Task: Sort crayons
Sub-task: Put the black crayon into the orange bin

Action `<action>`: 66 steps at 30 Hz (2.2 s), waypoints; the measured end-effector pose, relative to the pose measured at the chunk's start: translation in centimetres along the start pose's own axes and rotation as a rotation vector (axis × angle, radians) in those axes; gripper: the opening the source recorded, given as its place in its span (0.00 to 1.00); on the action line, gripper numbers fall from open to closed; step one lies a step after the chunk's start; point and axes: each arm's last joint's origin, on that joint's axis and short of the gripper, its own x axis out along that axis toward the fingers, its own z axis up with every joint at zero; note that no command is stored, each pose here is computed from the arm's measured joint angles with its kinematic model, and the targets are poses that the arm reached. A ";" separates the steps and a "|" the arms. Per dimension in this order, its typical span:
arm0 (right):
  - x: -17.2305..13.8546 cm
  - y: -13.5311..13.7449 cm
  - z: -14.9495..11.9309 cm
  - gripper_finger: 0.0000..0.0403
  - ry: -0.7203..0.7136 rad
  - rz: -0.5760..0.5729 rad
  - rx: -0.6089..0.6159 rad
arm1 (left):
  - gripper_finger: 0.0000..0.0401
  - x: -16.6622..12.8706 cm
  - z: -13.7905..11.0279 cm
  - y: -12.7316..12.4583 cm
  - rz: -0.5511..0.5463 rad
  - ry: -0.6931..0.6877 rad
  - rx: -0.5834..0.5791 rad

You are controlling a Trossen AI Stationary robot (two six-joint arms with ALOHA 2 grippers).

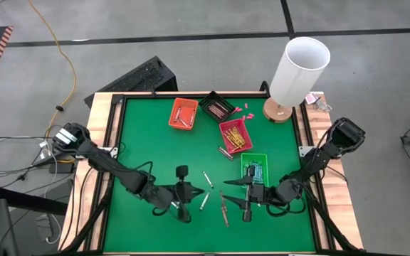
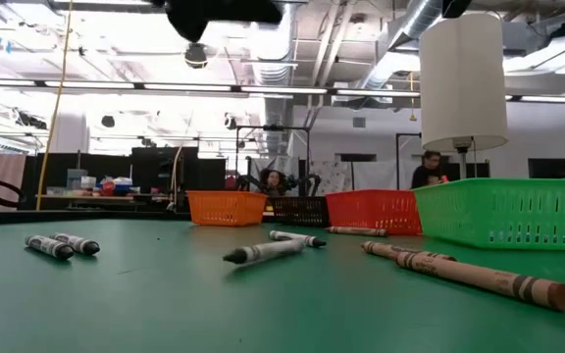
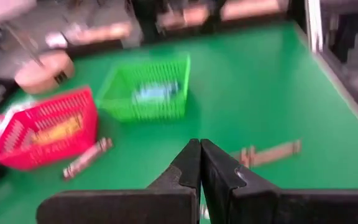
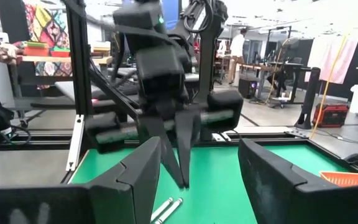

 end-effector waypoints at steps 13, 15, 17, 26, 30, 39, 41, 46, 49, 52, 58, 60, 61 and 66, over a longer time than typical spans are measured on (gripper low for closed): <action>-0.6 0.4 0.6 0.54 -0.017 0.007 0.023 | 0.11 3.0 -2.0 5.3 0.025 0.218 0.000; -1.0 0.5 0.7 0.54 -0.014 -0.013 0.017 | 0.16 3.5 -2.1 6.4 0.018 0.225 0.038; -1.5 0.8 0.9 0.54 -0.008 -0.037 0.016 | 0.22 4.0 -2.2 7.8 0.021 0.237 0.052; -4.1 2.3 1.8 0.54 0.004 -0.051 0.008 | 0.35 5.4 -2.8 13.1 0.034 0.297 0.103; -4.8 2.8 2.0 0.54 -0.001 -0.041 0.002 | 0.35 5.9 -1.8 15.2 0.025 0.365 0.097; -5.9 3.3 2.6 0.54 -0.020 -0.011 -0.008 | 0.34 9.9 0.2 17.6 -0.066 0.454 0.216; -6.2 3.5 2.6 0.54 -0.017 -0.010 -0.004 | 0.34 11.1 -0.2 18.2 -0.115 0.460 0.210; -7.3 4.0 2.7 0.54 0.004 -0.023 -0.004 | 0.33 13.5 -0.8 20.1 -0.160 0.488 0.206; -7.8 4.1 2.8 0.54 0.016 -0.039 -0.012 | 0.33 15.4 -1.6 20.8 -0.180 0.529 0.193; -8.1 4.2 2.8 0.54 0.023 -0.046 -0.025 | 0.33 17.3 -2.4 21.2 -0.204 0.598 0.169; -8.1 4.2 2.8 0.54 0.028 -0.057 -0.044 | 0.33 20.2 -4.4 21.6 -0.231 0.725 0.175; -8.1 4.2 2.8 0.54 0.028 -0.057 -0.044 | 0.33 20.7 -4.7 21.8 -0.231 0.735 0.196; -8.1 4.2 2.8 0.54 0.029 -0.057 -0.046 | 0.33 20.9 -4.8 21.8 -0.228 0.739 0.206; -8.2 4.3 2.8 0.54 0.030 -0.054 -0.050 | 0.33 21.2 -5.1 21.7 -0.261 0.745 0.212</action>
